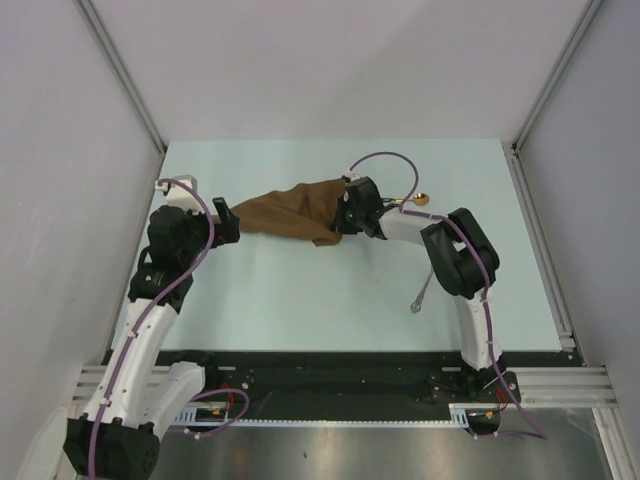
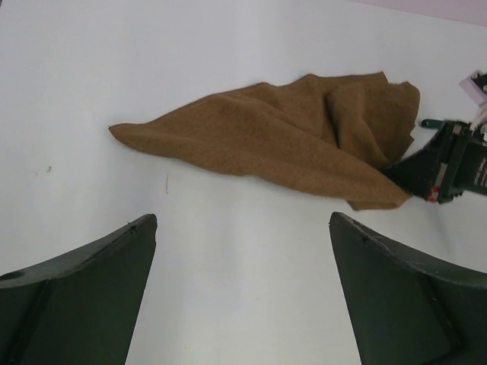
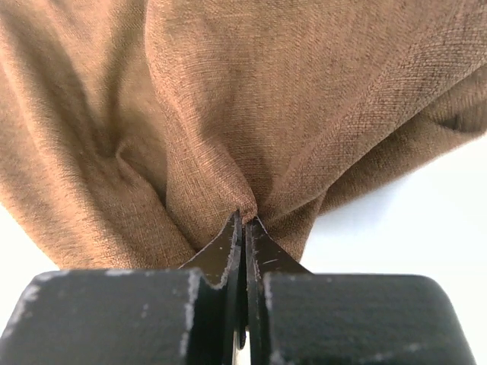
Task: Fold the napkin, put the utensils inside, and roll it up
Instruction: Move the napkin to the centre of the board
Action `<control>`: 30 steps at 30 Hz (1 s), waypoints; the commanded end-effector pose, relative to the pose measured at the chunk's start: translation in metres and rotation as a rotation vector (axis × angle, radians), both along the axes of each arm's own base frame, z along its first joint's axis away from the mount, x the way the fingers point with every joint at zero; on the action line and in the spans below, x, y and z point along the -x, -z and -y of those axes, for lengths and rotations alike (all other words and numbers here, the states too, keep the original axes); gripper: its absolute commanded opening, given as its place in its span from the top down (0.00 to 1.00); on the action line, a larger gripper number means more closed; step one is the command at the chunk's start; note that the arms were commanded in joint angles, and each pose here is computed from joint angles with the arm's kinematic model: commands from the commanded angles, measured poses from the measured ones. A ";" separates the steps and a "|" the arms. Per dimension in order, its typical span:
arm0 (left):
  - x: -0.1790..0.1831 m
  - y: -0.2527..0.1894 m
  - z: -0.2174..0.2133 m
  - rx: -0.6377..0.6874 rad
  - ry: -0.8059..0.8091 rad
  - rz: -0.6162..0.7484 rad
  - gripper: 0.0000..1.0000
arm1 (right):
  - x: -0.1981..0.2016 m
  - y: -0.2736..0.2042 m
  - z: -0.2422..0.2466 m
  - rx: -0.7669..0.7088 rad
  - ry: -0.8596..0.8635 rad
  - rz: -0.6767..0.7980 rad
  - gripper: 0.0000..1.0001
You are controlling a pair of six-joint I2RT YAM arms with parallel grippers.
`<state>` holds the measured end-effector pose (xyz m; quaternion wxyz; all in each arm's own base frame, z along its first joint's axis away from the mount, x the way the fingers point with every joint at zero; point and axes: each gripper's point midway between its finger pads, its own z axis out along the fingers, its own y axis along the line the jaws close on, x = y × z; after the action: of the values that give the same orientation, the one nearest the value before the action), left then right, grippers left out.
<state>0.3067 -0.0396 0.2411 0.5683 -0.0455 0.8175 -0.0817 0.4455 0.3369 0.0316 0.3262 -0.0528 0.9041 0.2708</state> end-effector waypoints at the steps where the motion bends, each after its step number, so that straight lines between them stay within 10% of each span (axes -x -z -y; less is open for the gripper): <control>1: -0.005 0.003 0.010 0.129 -0.021 -0.001 0.00 | 0.043 -0.042 0.013 0.027 -0.046 0.060 1.00; 10: -0.020 0.069 0.035 0.208 -0.044 -0.168 0.01 | 0.185 -0.013 0.093 0.305 -0.055 -0.038 1.00; 12: -0.020 0.087 0.027 0.170 -0.090 -0.228 0.03 | 0.198 -0.019 0.105 0.294 -0.028 -0.055 0.84; 18: 0.007 0.140 -0.010 0.121 -0.325 -0.359 0.05 | 0.183 -0.056 0.107 0.257 0.027 0.026 0.46; 30: 0.066 0.194 -0.065 0.266 -0.755 -0.402 0.26 | 0.144 -0.099 0.097 0.191 0.016 0.073 0.43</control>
<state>0.2468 0.0028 0.0581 0.3810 -0.3513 0.8550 0.0208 0.2946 0.2423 0.1192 0.3472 -0.0854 0.9177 0.1733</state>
